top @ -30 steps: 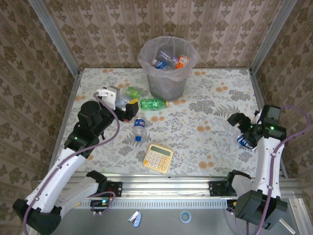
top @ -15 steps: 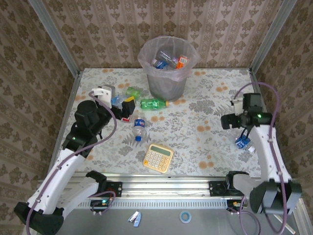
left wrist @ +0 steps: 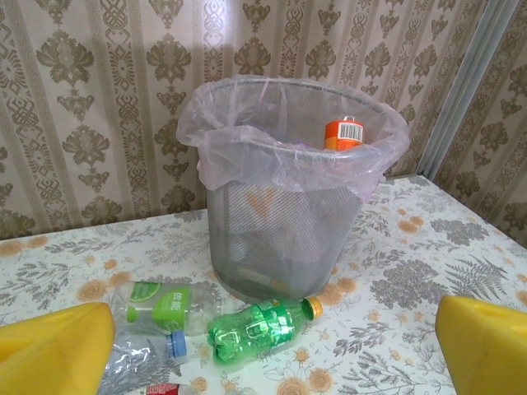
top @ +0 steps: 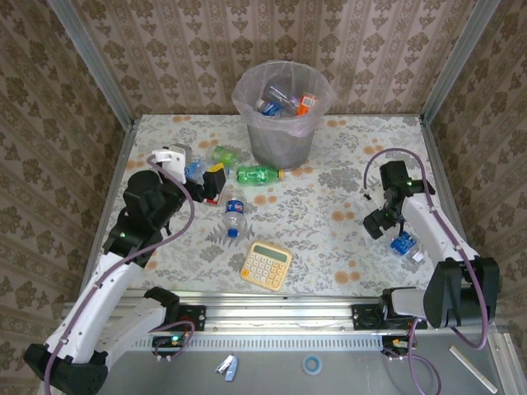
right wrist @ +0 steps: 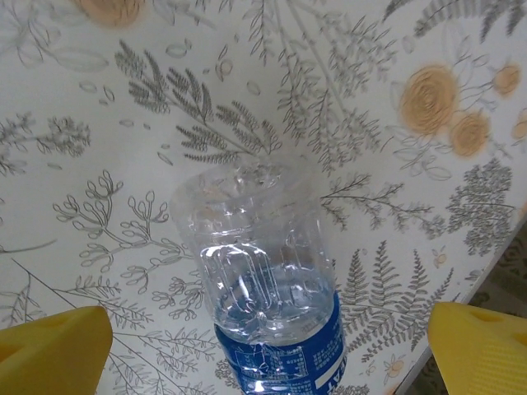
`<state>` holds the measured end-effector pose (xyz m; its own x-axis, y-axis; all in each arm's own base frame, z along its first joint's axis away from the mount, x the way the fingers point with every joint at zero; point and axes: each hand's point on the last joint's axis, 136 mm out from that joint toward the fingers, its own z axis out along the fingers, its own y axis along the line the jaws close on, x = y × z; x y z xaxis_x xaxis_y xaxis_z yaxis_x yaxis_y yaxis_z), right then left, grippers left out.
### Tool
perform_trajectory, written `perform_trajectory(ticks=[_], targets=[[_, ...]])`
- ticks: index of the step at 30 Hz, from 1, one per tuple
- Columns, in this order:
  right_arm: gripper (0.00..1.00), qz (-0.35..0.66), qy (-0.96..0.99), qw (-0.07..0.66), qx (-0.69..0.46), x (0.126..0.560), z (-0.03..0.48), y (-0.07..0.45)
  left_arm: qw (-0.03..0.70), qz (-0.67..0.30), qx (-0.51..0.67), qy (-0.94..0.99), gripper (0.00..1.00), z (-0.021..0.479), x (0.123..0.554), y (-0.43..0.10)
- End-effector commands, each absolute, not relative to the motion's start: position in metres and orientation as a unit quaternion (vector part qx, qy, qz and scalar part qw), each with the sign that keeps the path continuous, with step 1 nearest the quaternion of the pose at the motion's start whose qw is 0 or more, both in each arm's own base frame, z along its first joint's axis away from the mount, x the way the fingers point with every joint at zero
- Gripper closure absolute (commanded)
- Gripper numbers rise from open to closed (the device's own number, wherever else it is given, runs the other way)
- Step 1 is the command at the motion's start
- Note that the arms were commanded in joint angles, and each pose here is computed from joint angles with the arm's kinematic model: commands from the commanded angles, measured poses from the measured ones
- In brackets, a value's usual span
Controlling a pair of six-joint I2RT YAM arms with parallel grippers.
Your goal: Throw the plastic bottles in the bin
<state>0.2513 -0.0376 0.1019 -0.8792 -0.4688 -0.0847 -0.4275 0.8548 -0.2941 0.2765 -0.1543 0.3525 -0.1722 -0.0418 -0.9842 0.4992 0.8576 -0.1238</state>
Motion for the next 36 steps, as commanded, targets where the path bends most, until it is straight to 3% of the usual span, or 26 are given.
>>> perform_trajectory(ticks=[1, 15, 21, 27, 36], targets=[[0.00, -0.132, 0.957, 0.029, -0.258, 0.241, 0.086, -0.038, 0.624, -0.221, 0.145, 0.735, 0.00, 0.349, 0.277, -0.149], [0.00, -0.167, 0.948, -0.039, -0.269, 0.247, 0.041, -0.058, 0.620, -0.226, 0.133, 0.739, 0.00, 0.343, 0.281, -0.144], [0.01, -0.173, 0.951, -0.038, -0.255, 0.253, 0.035, -0.064, 0.617, -0.231, 0.128, 0.741, 0.00, 0.340, 0.284, -0.143], [0.14, -0.171, 0.955, -0.027, -0.242, 0.259, 0.030, -0.062, 0.616, -0.240, 0.122, 0.741, 0.00, 0.339, 0.287, -0.142], [0.46, -0.162, 0.956, -0.037, -0.242, 0.278, 0.021, -0.045, 0.622, -0.240, 0.117, 0.736, 0.00, 0.344, 0.285, -0.139]])
